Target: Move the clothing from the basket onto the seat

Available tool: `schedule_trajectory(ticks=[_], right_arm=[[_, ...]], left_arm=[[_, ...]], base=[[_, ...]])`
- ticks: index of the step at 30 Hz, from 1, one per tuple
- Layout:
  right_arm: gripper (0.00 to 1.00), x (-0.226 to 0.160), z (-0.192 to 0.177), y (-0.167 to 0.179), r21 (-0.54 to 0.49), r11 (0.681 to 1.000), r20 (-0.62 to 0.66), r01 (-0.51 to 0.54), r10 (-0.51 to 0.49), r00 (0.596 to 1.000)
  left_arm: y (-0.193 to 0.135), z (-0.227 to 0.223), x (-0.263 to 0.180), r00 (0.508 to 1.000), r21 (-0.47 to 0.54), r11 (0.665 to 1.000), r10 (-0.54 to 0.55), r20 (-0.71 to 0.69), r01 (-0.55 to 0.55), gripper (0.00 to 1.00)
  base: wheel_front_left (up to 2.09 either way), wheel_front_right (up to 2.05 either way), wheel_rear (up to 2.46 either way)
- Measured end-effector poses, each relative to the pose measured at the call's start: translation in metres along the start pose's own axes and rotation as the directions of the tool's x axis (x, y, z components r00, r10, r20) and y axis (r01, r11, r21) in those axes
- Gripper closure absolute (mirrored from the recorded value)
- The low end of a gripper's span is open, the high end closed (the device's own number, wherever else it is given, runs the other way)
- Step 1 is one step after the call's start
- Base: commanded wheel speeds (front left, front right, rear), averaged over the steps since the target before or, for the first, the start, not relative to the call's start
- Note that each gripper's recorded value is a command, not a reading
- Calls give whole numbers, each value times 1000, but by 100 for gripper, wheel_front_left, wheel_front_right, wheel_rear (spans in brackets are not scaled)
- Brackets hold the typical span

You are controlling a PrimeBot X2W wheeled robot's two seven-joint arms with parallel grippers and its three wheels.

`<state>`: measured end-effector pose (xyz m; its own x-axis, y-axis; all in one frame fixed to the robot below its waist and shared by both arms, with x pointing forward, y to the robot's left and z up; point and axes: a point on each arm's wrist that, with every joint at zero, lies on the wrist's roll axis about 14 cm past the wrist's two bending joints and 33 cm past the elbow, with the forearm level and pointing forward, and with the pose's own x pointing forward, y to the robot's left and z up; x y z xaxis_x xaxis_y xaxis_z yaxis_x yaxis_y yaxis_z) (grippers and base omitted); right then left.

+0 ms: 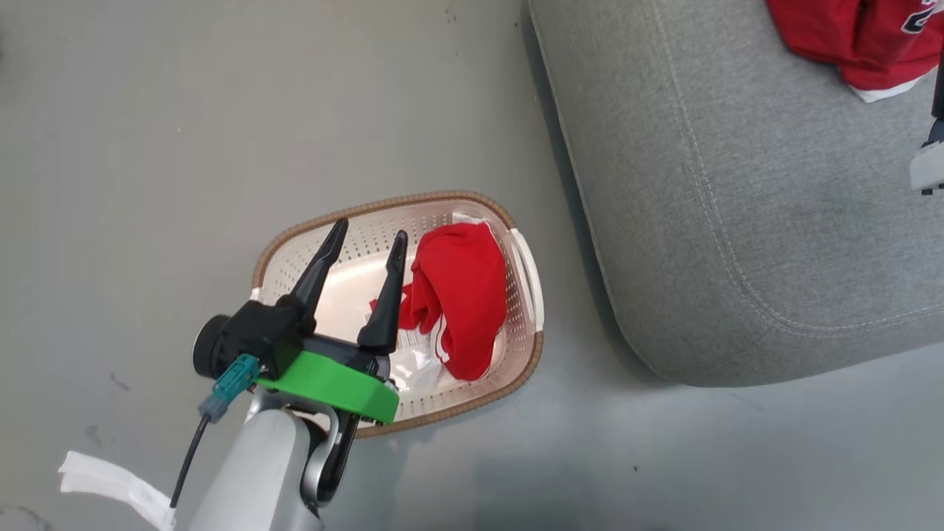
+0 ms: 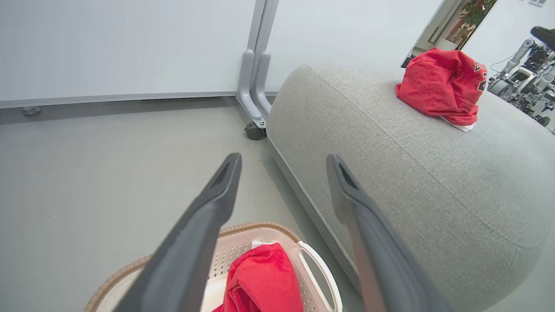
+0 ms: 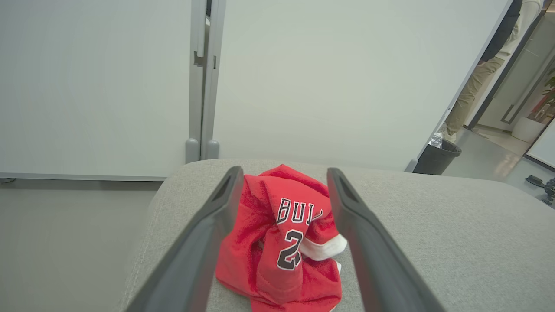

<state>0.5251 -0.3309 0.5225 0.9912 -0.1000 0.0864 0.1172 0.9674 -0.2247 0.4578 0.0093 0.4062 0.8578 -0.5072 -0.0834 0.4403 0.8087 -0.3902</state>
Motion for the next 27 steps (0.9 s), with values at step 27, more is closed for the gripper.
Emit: schedule_trajectory(ticks=[27], right_arm=[[0,-151,74,113,331,920,184,-209,154,971]], left_arm=[[29,97,-135,920,1,956,283,270,-294,0]], base=[[0,0,0]])
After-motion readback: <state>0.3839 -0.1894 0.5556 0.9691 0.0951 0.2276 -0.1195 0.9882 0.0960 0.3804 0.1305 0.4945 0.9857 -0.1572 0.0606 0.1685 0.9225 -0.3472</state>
